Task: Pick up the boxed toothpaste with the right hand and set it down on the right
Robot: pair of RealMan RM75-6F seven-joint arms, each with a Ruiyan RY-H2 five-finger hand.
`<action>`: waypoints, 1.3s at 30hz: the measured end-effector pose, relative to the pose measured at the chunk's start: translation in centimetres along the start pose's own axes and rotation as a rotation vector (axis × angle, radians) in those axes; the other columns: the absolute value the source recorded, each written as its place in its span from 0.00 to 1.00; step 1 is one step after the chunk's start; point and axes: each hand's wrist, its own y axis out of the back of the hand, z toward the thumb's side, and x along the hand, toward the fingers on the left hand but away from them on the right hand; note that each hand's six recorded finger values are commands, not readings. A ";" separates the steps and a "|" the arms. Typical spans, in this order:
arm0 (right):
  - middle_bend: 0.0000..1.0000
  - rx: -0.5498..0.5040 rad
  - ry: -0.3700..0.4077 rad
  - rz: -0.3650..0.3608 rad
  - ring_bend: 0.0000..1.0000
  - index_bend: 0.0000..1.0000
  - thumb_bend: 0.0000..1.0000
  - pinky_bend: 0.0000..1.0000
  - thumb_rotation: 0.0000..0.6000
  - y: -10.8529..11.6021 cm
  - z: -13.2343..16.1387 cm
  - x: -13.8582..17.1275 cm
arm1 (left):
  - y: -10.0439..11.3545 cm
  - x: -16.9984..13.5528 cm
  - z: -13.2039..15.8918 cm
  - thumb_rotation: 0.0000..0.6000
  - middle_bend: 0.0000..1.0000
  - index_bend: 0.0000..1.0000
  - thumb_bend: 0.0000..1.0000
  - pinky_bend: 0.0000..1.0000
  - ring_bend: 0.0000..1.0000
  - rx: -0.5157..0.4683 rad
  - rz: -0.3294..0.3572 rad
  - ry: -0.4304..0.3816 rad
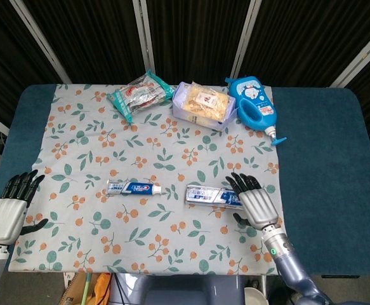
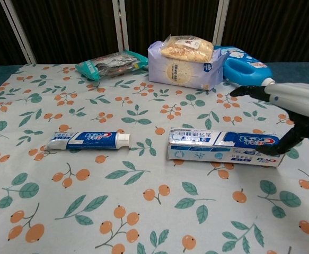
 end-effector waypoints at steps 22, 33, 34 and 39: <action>0.27 0.006 -0.060 0.045 0.21 0.16 0.29 0.09 1.00 -2.9 0.5 -3.9 | -0.1 0.1 -0.2 1.00 0.00 0.00 0.09 0.03 0.00 -0.015 -0.019 0.014; 0.28 0.016 -0.111 0.035 0.22 0.17 0.29 0.10 1.00 -2.7 -1.9 -2.7 | -0.1 0.0 0.1 1.00 0.00 0.00 0.09 0.03 0.00 -0.017 -0.018 0.007; 0.28 0.012 -0.110 0.035 0.22 0.17 0.29 0.10 1.00 -2.6 -1.9 -2.6 | -0.1 0.0 0.1 1.00 0.00 0.00 0.09 0.03 0.00 -0.016 -0.018 0.006; 0.28 -0.016 -0.084 0.031 0.22 0.17 0.29 0.10 1.00 -2.4 -1.0 -2.2 | -0.2 0.0 0.1 1.00 0.00 0.00 0.09 0.03 0.00 -0.014 -0.019 0.005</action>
